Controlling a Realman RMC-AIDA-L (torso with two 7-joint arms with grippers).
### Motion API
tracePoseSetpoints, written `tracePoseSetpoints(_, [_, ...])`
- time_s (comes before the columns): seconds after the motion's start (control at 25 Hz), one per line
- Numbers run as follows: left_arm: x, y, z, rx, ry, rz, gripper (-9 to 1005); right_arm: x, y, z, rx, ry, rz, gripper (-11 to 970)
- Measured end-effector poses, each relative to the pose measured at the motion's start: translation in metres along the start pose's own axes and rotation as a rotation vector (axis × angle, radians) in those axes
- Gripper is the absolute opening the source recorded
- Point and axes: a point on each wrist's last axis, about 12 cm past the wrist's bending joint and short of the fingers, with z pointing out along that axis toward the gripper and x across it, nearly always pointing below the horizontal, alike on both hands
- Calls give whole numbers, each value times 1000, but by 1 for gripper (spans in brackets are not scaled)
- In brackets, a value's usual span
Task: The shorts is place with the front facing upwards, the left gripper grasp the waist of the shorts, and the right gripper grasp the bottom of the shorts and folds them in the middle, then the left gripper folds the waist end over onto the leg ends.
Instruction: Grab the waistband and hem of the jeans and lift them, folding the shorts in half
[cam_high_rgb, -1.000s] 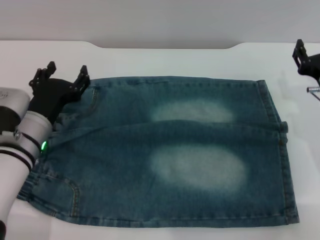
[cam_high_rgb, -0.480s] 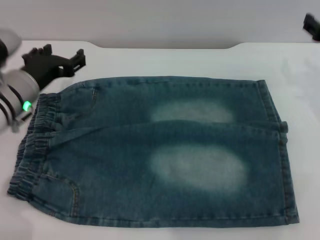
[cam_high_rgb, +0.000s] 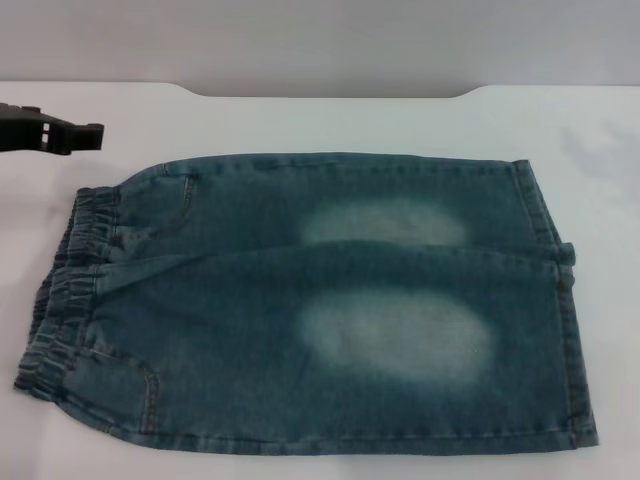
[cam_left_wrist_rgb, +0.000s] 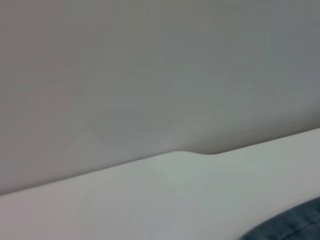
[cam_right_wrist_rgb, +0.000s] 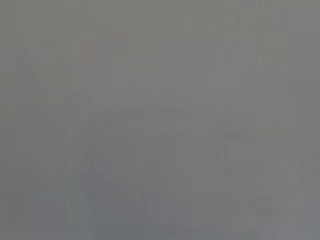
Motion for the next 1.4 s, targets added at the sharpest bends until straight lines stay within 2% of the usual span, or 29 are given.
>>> tracePoseSetpoints(0.28, [-7,-8,-21,43,31,43,799,12,-2,-9,-37,133,17,607])
tracePoseSetpoints(0.56, [-3,-7,-32,61,66,1,799,6,-24,-38,-8,154,53,609])
tracePoseSetpoints(0.64, [-2,-9,-35,73,88,-2,799,10,-27,-44,-14,176,77,609])
tracePoseSetpoints(0.72, [0,-11,-37,86,115,-17,799,23,-34,-47,1,213,112,687])
tracePoseSetpoints(0.84, [5,-12,-41,93,154,-45,799,48,-45,-47,20,287,186,805])
tracePoseSetpoints(1.0, [8,-14,-52,86,210,-66,799,74,-53,-43,6,374,271,811])
tracePoseSetpoints(1.2, [10,-12,-58,33,260,-55,799,80,-57,-35,-28,425,305,818])
tracePoseSetpoints(1.4, [13,-17,-59,54,339,-76,798,80,-58,-35,-42,434,307,821])
